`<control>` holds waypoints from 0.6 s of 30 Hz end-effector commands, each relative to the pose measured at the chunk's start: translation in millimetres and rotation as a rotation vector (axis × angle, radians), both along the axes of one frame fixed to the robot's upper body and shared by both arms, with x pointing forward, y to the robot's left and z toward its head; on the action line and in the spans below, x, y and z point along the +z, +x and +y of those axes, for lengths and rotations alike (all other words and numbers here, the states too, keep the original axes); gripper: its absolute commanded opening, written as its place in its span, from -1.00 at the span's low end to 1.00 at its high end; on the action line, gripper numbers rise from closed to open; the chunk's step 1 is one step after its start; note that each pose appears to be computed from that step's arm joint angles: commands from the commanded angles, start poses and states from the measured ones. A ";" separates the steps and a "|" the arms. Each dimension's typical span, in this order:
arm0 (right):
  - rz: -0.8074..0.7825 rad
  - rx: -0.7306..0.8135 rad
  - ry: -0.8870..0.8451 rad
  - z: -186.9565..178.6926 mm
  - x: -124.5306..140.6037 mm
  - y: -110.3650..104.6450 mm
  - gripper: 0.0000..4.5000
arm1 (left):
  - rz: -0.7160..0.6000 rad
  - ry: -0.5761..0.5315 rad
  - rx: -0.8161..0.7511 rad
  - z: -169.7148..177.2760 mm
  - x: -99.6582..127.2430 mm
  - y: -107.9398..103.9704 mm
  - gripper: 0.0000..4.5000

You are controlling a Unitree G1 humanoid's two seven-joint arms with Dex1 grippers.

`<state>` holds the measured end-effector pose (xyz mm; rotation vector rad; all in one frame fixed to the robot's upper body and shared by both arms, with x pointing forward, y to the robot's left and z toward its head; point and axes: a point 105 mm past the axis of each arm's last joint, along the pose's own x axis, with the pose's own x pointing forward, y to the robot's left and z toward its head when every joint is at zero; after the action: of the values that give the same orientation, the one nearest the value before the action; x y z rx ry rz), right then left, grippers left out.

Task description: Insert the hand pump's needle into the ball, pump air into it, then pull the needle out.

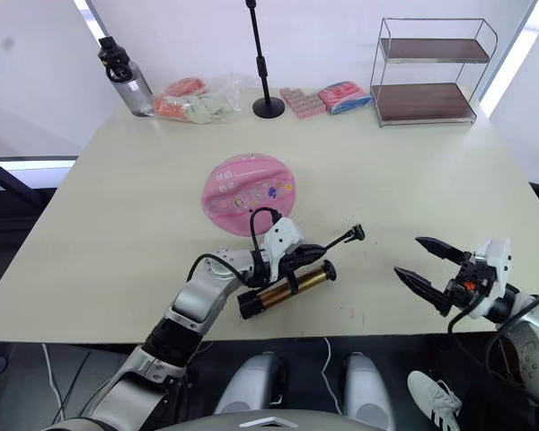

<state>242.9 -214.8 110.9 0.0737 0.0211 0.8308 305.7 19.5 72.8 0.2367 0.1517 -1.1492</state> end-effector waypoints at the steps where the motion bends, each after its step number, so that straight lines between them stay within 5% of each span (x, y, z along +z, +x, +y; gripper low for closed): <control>1: 0.006 -0.090 0.061 6.0 14.6 7.3 1.00 | -0.057 -0.124 -0.047 -9.9 24.7 -0.5 -0.99; 18: 0.229 -0.032 0.342 49.3 38.8 19.7 1.00 | 0.005 -0.250 -0.167 -28.9 32.7 -10.7 -0.99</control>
<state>265.5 -168.4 138.7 0.4972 0.1179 0.7561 296.5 -6.8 91.5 0.0405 0.0480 -1.3015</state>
